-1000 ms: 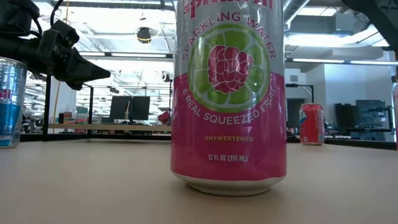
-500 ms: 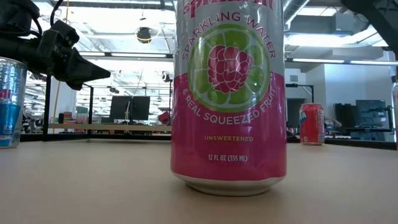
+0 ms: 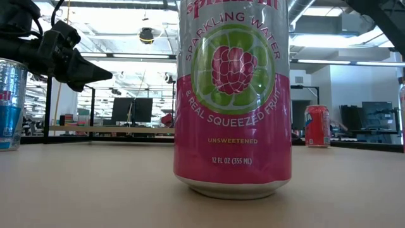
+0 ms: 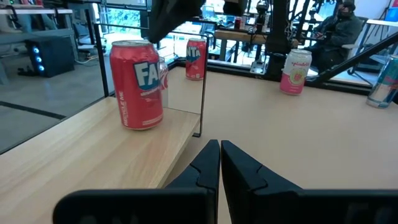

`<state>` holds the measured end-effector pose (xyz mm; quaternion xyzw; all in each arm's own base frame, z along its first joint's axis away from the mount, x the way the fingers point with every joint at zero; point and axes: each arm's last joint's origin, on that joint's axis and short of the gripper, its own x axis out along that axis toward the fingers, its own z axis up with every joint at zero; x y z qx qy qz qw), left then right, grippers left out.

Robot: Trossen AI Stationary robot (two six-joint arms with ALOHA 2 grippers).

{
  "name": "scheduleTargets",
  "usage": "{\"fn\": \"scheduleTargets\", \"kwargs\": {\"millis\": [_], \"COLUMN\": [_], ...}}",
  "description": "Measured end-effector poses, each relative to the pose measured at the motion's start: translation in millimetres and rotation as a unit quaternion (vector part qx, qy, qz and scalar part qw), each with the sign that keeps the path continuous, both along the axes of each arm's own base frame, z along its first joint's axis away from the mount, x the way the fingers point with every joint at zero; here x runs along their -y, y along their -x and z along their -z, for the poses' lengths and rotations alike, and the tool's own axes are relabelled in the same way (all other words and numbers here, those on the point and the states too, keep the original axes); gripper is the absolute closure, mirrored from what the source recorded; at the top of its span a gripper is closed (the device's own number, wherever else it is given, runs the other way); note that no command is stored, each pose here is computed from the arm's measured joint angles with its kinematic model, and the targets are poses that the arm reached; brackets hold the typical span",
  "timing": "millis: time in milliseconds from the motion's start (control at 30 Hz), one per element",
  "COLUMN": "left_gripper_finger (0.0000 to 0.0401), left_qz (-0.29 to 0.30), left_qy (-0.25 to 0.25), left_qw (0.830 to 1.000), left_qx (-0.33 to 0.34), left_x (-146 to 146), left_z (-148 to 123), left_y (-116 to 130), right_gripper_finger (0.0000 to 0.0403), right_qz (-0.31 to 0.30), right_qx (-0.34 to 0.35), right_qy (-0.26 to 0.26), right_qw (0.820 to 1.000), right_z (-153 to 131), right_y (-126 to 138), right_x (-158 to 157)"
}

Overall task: Place canned beverage on shelf
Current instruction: Put the bottom red soda can on the shelf

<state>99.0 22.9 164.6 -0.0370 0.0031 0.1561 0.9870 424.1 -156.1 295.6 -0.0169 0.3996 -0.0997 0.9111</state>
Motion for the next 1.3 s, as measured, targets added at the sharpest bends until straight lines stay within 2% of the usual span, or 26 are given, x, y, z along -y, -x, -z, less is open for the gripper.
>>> {"fn": "scheduleTargets", "kwargs": {"millis": [233, 433, 533, 833, 1300], "left_gripper_finger": [0.0401, 0.0401, 0.0401, 0.0401, 0.0401], "left_qz": [0.000, 0.000, 0.000, 0.000, 0.000], "left_qy": [0.000, -0.001, -0.001, -0.001, -0.001], "left_qw": [1.000, 1.000, 1.000, 1.000, 1.000], "left_qx": [0.000, 0.000, 0.000, -0.001, -0.001], "left_x": [0.0, 0.0, 0.0, 0.0, 0.0], "left_z": [0.0, 0.1, 0.1, 0.1, 0.1], "left_y": [0.0, 0.0, 0.0, 0.0, 0.0], "right_gripper_finger": [0.0385, 0.0385, 0.0385, 0.0384, 0.0384], "right_qz": [0.000, -0.060, -0.068, -0.039, -0.034], "right_qx": [0.008, 0.028, 0.025, -0.004, -0.016], "right_qy": [0.003, -0.004, -0.010, -0.003, -0.013], "right_qw": [1.000, 0.998, 0.997, 0.999, 0.999], "right_z": [-1.7, -3.9, -3.2, 0.1, 2.0], "right_y": [-0.7, -5.3, -5.4, -0.9, 3.8], "right_x": [0.9, -7.0, -9.8, -6.3, 0.4]}}
